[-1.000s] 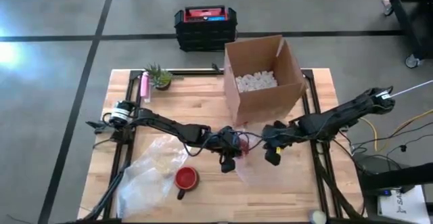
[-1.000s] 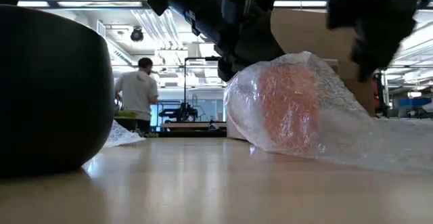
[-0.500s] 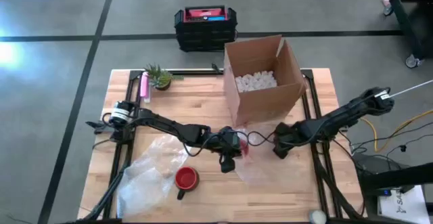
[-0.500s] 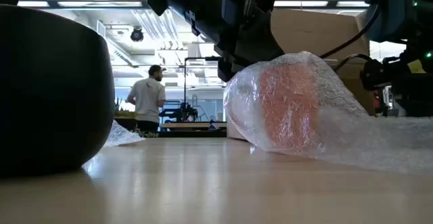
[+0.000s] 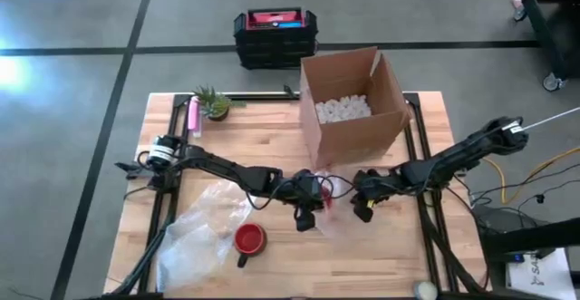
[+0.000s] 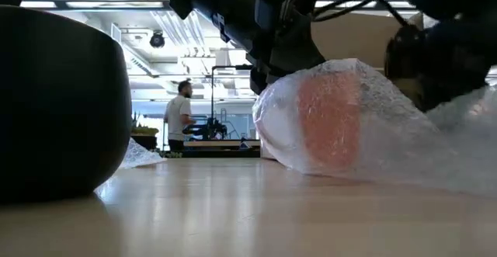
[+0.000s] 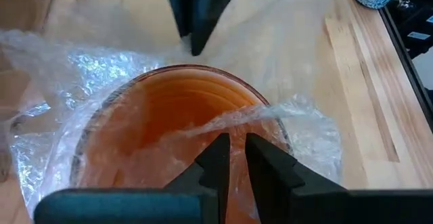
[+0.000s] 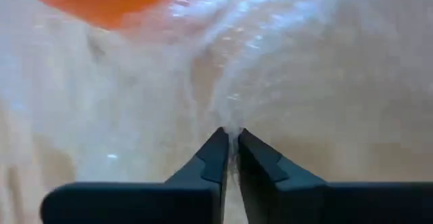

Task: Wrap mug
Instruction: Wrap the orange mug with the right transparent bubble wrap

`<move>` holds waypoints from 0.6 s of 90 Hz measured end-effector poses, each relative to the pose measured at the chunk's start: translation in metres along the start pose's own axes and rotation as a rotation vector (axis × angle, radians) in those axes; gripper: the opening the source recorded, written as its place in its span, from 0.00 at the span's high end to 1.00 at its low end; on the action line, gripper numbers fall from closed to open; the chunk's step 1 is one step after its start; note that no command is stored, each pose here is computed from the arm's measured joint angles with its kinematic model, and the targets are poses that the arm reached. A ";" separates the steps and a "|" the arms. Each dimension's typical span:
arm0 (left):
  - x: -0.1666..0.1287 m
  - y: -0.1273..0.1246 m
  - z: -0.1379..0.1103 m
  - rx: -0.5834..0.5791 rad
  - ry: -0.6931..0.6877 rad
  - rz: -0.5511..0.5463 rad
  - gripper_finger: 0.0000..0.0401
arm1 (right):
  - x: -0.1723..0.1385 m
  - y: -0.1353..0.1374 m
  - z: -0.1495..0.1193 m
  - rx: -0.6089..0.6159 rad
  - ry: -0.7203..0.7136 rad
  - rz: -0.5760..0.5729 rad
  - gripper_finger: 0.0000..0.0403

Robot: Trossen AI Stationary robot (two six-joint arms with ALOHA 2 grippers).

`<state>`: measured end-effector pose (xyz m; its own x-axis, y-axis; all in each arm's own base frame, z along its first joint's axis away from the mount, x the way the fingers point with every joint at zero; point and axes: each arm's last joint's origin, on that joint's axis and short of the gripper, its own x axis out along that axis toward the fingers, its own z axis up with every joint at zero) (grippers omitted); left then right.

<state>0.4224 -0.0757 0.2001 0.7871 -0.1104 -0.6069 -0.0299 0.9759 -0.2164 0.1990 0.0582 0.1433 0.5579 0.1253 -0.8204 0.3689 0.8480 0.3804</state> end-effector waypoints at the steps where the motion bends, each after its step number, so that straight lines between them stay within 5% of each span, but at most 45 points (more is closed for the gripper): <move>1: 0.000 0.000 0.000 0.000 0.000 0.000 0.91 | -0.001 0.001 0.001 -0.005 -0.004 0.009 0.97; 32: 0.000 0.000 0.000 0.000 0.000 0.000 0.91 | -0.048 0.041 0.043 -0.195 -0.238 0.210 1.00; 54: 0.000 0.000 0.000 0.000 0.000 0.000 0.91 | -0.039 0.052 0.055 -0.280 -0.366 0.238 1.00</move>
<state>0.4224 -0.0757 0.2001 0.7871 -0.1101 -0.6069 -0.0302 0.9759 -0.2161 0.2379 0.0690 0.2184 0.8442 0.1855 -0.5030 0.0152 0.9296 0.3683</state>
